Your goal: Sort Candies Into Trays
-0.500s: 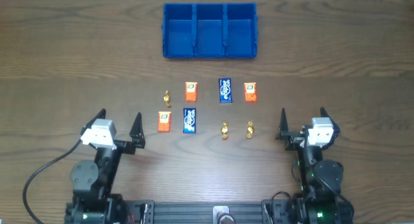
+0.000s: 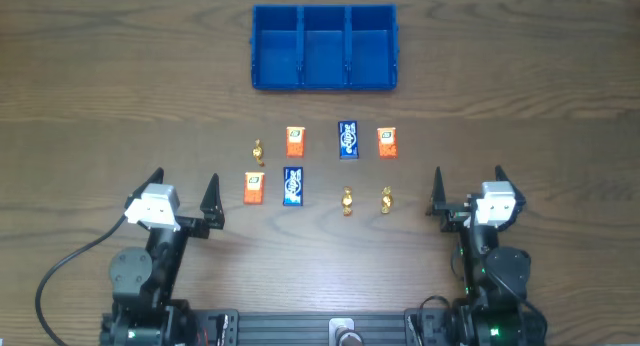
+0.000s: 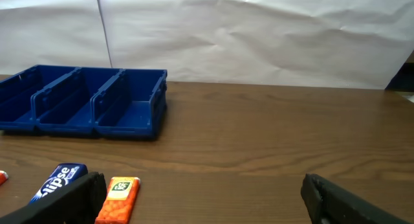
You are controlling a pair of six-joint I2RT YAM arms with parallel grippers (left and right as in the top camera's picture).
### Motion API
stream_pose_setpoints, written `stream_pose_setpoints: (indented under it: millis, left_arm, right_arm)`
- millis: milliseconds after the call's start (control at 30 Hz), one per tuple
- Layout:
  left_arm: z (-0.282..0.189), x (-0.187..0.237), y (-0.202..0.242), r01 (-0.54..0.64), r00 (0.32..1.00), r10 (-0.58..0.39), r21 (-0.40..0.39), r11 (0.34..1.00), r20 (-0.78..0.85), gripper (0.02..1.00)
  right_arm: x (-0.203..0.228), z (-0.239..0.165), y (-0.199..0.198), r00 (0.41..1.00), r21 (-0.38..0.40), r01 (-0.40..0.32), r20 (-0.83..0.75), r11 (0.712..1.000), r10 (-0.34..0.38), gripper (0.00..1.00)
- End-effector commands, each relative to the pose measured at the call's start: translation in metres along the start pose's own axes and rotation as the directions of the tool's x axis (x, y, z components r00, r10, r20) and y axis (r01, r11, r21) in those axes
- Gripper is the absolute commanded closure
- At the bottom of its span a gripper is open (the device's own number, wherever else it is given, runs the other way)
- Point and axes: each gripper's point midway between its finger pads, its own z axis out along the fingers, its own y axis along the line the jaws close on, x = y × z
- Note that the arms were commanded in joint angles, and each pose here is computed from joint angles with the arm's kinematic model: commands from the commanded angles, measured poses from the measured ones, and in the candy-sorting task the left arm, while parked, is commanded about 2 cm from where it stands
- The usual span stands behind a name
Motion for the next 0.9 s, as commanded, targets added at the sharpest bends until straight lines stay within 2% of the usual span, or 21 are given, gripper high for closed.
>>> stream_pose_setpoints:
  millis: [33,867,900]
  left_arm:
    - [0.0010,0.0162,0.0004,-0.003,0.999,0.003,0.007,1.000,-0.046,0.020]
    - [0.0010,0.0162,-0.0001,-0.004,0.999,0.005,0.009,1.000,-0.047,0.020]
    - [0.0011,0.0159,0.0029,-0.015,0.999,0.015,-0.010,1.000,-0.045,0.020]
  right_arm:
    - [-0.0004,-0.0006,0.0006,1.000,-0.001,0.015,0.002,1.000,-0.015,0.003]
    - [-0.0004,-0.0006,0.0006,1.000,-0.001,0.015,0.002,1.000,-0.015,0.003]
    - [-0.0003,-0.0006,0.0006,1.000,-0.001,0.015,0.001,1.000,-0.015,0.003]
